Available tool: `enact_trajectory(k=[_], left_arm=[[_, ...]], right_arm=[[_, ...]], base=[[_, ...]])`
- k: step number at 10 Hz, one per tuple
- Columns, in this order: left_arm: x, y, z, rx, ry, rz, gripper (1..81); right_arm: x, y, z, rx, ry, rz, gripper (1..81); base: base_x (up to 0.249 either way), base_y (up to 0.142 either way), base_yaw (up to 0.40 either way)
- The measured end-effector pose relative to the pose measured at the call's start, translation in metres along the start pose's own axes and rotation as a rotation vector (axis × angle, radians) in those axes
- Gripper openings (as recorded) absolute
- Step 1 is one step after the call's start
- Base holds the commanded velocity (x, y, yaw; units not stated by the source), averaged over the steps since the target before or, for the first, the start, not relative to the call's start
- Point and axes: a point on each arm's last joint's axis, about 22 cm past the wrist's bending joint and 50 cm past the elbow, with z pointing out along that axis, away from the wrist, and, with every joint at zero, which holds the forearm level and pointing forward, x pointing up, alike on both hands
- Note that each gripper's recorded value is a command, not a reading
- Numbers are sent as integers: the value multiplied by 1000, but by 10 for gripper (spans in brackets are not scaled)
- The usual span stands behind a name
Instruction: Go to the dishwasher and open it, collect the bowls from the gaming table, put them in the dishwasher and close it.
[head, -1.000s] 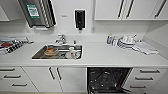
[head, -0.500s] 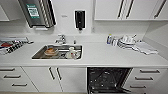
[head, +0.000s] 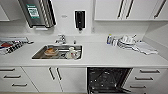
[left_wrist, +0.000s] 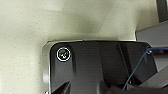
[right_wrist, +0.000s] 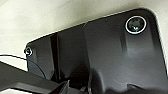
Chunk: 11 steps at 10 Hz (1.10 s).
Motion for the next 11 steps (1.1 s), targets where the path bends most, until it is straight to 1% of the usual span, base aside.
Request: enact_trajectory(k=[1,2,4,5,6,7,9,10,11], left_arm=[[-18,9,8,-1,-9,-11,811],[-30,18,15,-3,-14,-13,811],[-34,24,22,-3,-5,3,811],[-36,27,21,-6,-3,4,811],[-41,31,18,-8,-8,2,811],[-50,36,12,-10,-20,-3,811],[-65,48,1,-17,-40,-12,811],[-74,55,-4,-23,-52,-15,811],[-79,59,-8,-25,-56,-15,811]], right_arm=[[-12,-5,4,5,2,-3,811],[-14,-8,8,4,7,-6,811],[-11,-7,15,-14,19,-18,811],[-15,-9,17,-18,17,-24,811],[-22,-17,17,-12,9,-23,811],[-33,-21,12,-10,-3,-18,811],[-55,-17,-2,-22,-26,-6,811],[-66,-19,-7,-23,-39,1,811],[-74,-22,-10,-20,-45,1,811]], base=[[0,0,0],[0,0,0],[0,0,0],[0,0,0],[0,0,0],[0,0,0],[0,0,0],[0,0,0],[0,0,0]])
